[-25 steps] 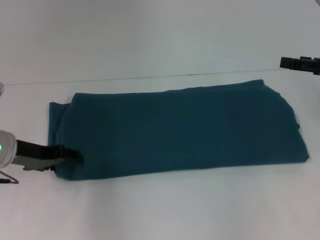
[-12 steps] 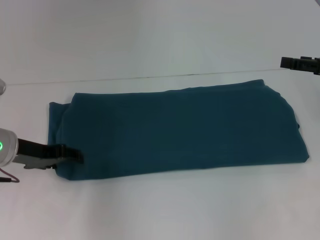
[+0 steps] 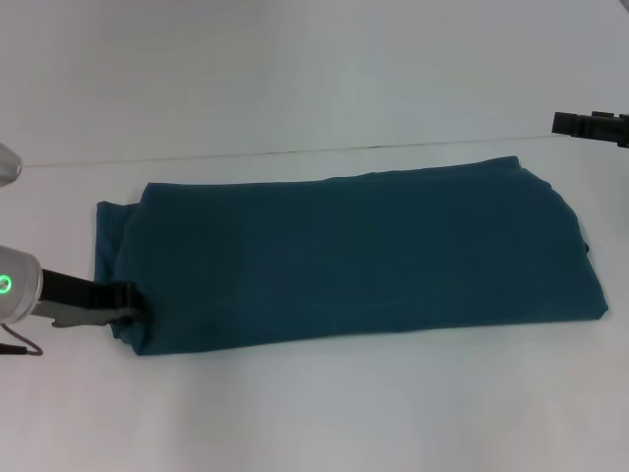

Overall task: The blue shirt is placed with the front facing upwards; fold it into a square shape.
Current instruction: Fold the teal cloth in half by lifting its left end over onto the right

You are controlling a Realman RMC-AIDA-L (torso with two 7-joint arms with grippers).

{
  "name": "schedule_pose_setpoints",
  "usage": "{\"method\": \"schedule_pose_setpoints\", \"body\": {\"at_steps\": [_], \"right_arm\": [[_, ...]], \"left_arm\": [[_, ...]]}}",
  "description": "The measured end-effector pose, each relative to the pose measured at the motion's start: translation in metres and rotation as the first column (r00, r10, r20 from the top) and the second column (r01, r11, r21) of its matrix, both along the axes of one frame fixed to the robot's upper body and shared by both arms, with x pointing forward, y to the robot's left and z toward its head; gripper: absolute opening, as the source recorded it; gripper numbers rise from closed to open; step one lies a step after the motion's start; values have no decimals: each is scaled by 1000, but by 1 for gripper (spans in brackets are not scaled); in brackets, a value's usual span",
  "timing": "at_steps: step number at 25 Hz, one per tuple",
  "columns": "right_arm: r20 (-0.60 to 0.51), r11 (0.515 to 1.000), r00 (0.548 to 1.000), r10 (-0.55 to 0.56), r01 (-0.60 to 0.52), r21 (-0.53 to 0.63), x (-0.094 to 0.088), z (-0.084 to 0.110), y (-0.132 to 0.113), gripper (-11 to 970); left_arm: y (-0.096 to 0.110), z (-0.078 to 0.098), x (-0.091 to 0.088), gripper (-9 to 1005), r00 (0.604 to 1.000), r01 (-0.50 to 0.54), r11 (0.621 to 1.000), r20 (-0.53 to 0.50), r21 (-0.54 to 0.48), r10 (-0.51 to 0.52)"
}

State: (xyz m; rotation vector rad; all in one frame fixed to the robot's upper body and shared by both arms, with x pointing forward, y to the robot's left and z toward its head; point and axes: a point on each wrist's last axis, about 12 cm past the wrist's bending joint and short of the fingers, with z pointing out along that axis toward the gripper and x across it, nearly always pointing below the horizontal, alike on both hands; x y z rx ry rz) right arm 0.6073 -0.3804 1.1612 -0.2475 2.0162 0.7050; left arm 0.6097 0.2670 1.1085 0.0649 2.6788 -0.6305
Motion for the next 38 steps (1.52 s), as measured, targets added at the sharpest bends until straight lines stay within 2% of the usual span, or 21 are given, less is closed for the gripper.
{"method": "schedule_pose_setpoints", "body": {"at_steps": [4, 15, 30, 38], "right_arm": [[1, 1000, 1000, -4, 4, -3, 0, 0, 0, 900], [-1, 1000, 1000, -9, 9, 0, 0, -1, 0, 900], [-4, 1000, 1000, -21, 21, 6, 1, -3, 0, 900], [-4, 1000, 1000, -19, 19, 13, 2, -4, 3, 900]], "left_arm": [[0, 1, 1, 214, 1000, -5, 1000, 4, 2, 5], [4, 0, 2, 21, 1000, -15, 1000, 12, 14, 14], [31, 0, -9, 21, 996, -90, 996, 28, 22, 90], [34, 0, -12, 22, 996, -91, 996, 25, 23, 90]]}}
